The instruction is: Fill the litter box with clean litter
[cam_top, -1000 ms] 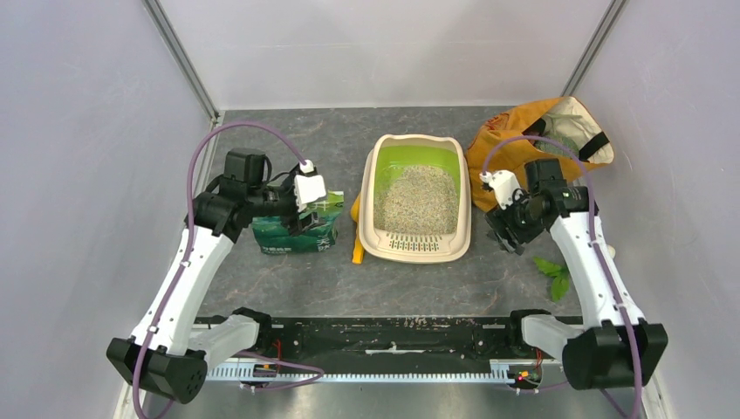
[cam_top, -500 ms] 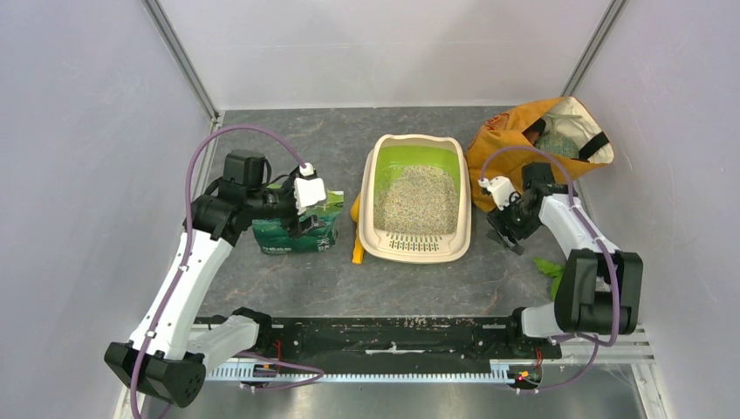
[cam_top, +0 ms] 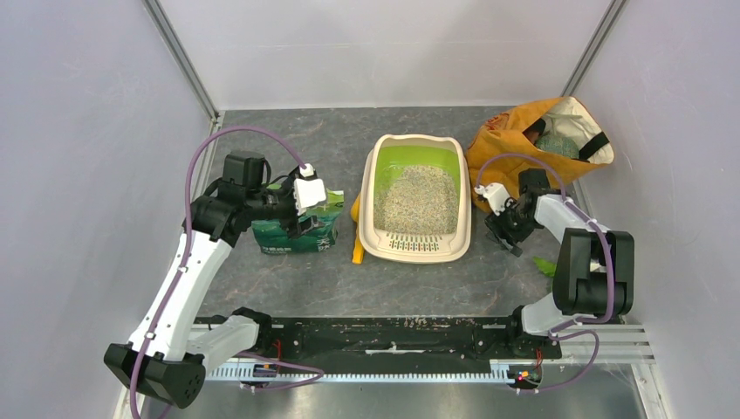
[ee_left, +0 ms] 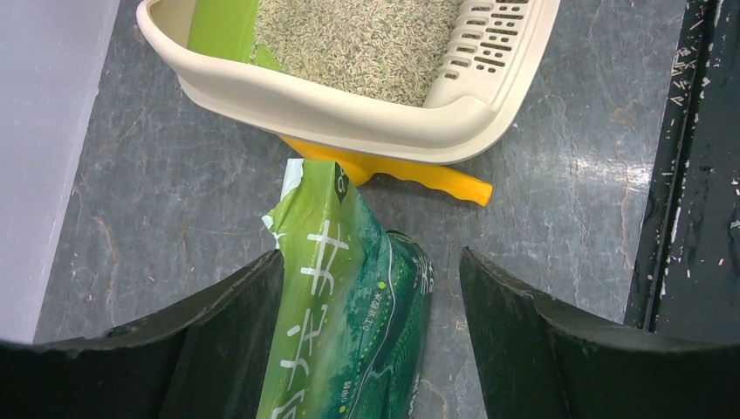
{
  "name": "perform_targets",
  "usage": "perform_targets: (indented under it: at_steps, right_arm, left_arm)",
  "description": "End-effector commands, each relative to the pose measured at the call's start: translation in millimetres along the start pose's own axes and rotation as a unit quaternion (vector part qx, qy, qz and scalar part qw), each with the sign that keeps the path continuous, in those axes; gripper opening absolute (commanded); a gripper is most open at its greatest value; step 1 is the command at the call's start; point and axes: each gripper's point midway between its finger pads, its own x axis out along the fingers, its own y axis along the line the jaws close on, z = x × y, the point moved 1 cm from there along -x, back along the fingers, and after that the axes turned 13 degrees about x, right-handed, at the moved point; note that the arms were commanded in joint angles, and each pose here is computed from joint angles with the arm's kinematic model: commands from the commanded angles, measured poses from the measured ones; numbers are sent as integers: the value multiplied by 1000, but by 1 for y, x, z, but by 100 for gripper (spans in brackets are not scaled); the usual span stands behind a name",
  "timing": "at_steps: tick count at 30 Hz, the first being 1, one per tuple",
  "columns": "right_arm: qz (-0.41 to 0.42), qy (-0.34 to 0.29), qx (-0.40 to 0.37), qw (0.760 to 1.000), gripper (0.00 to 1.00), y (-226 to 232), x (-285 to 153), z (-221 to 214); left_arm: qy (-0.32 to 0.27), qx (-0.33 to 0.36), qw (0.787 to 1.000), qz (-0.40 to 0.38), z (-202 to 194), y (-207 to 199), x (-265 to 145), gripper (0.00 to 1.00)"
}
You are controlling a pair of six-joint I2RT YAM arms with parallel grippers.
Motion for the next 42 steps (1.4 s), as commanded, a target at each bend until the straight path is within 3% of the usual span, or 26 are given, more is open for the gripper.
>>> perform_targets:
  at_steps: [1,11,17,24,27,34,42]
  right_arm:
    - [20,-18,-10,1000,60,0,2,1]
    - [26,-41,-10,999,34,-2,-21,7]
    - [37,-70,-20,997,0,13,-57,14]
    - [51,-90,-37,994,0,29,-89,12]
    - [49,-148,-45,987,0,41,-135,31]
    - [150,-303,-65,939,0,102,-259,95]
    - [248,-363,-147,886,0,184,-293,152]
  left_arm:
    - [-9,24,1000,10,9,6,-4,80]
    - [-8,31,999,16,9,8,-4,80]
    - [-13,35,999,20,12,8,-6,80]
    - [-29,35,999,29,21,13,-8,80]
    - [-53,19,997,43,36,21,-12,84]
    - [-153,-14,988,8,90,30,-18,88]
    - [-195,-52,979,-24,114,31,1,83]
